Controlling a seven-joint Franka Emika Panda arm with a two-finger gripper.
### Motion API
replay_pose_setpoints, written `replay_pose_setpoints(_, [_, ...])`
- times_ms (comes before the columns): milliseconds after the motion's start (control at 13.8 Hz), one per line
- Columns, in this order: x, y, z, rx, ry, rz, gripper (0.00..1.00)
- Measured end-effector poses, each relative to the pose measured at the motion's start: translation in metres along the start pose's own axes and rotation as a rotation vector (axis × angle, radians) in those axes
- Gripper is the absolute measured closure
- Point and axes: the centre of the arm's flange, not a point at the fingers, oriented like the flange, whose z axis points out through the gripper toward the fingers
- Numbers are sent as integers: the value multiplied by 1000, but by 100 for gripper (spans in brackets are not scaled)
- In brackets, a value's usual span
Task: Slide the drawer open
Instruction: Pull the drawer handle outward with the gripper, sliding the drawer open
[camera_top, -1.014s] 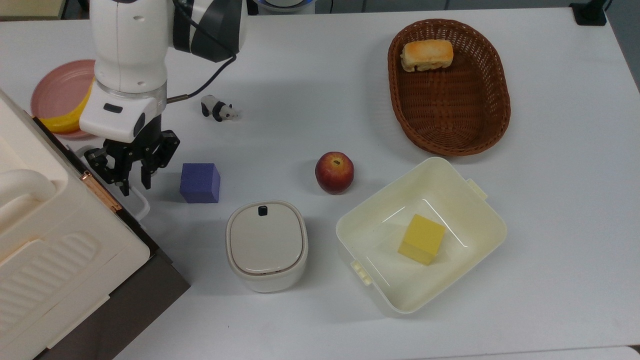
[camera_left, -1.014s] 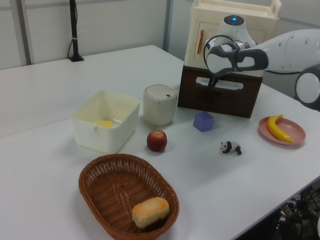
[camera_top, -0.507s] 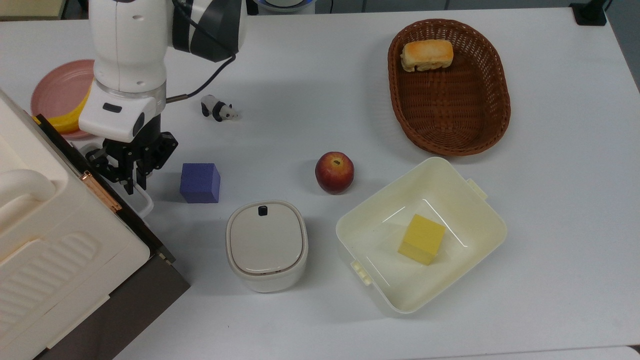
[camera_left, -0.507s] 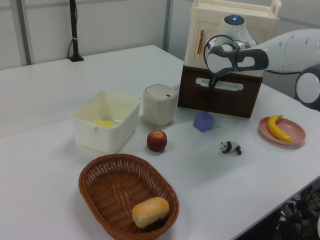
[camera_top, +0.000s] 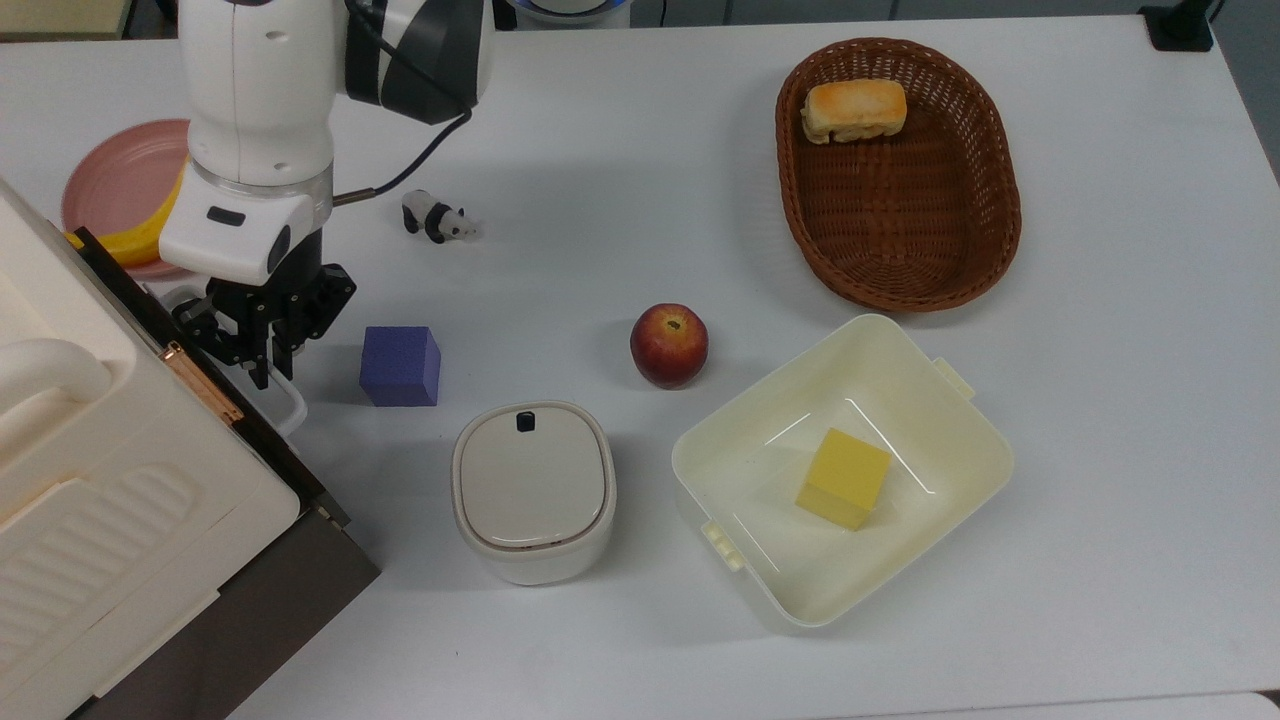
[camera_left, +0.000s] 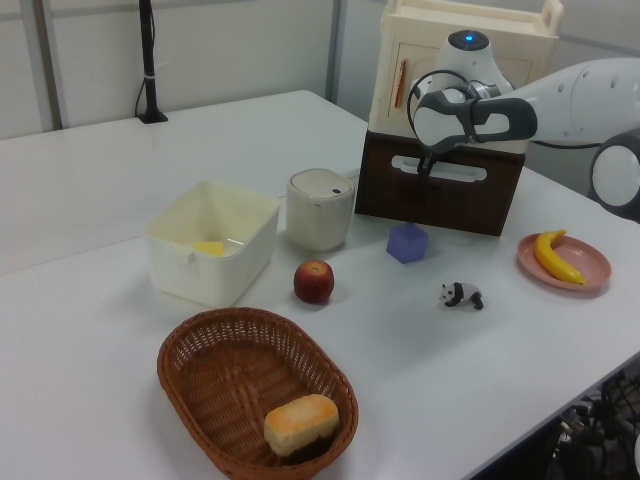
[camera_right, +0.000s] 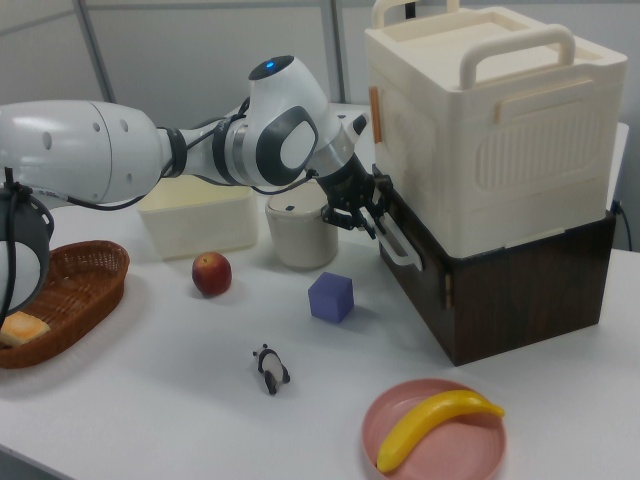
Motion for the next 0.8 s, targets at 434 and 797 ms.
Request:
replay_pose_setpoints(434, [0, -1, -1, 1, 0, -1, 84])
replay_pose_setpoints(797, [-4, -21, -13, 24, -2, -17, 84])
